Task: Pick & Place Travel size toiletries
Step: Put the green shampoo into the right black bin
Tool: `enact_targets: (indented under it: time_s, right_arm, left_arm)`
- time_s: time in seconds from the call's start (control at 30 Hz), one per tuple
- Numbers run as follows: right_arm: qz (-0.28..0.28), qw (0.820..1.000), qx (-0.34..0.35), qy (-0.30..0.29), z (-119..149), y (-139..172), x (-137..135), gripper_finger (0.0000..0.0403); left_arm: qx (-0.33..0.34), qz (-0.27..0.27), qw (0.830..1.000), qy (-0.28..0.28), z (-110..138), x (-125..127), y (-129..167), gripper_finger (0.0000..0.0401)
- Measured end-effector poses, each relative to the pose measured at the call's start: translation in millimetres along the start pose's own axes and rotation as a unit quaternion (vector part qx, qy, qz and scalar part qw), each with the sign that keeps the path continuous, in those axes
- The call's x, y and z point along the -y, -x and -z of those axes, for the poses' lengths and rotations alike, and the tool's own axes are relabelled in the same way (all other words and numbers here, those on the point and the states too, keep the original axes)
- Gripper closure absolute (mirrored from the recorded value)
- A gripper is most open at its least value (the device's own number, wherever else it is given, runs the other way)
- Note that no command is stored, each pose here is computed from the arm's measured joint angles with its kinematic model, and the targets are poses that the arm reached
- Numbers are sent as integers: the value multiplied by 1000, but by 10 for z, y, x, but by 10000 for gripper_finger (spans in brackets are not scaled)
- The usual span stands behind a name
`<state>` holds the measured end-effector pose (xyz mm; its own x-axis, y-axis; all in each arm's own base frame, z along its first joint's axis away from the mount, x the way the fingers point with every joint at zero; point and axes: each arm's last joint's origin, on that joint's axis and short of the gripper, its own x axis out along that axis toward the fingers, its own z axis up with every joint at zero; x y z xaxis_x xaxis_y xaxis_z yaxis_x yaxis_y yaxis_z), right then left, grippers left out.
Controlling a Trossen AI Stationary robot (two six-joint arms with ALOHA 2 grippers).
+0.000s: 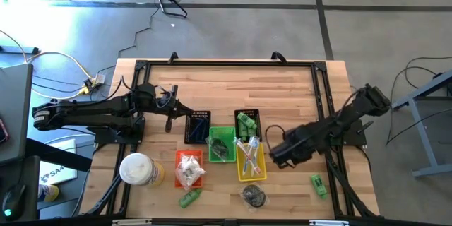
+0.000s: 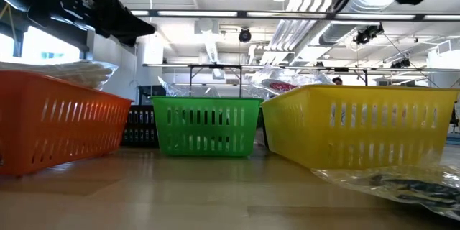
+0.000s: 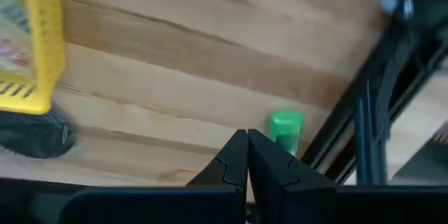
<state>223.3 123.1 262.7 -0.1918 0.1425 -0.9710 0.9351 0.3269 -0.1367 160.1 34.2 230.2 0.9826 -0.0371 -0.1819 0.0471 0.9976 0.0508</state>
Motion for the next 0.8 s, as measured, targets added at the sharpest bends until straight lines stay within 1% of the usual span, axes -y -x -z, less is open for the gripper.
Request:
enact_targets:
  time_s: [0.13,0.23,0.43,0.5,0.63,0.8]
  right_arm:
    - [6,999,7,-48,174,-40,36,400]
    - [23,997,-9,-78,329,-76,87,399]
    - [44,990,-37,-132,597,-238,163,375]
    - [41,989,-49,-135,687,-337,175,368]
    - [39,991,-55,-111,787,-563,166,344]
    - [55,991,-69,-105,802,-796,101,284]
  left_arm:
    - [0,0,1000,0,0,0,0,401]
    - [0,0,1000,0,0,0,0,401]
    - [0,1,1000,0,-1,1,0,401]
    - [0,1,1000,0,-1,1,0,401]
    - [0,1,1000,-8,-1,0,0,401]
    - [1,0,1000,-10,-1,0,0,401]
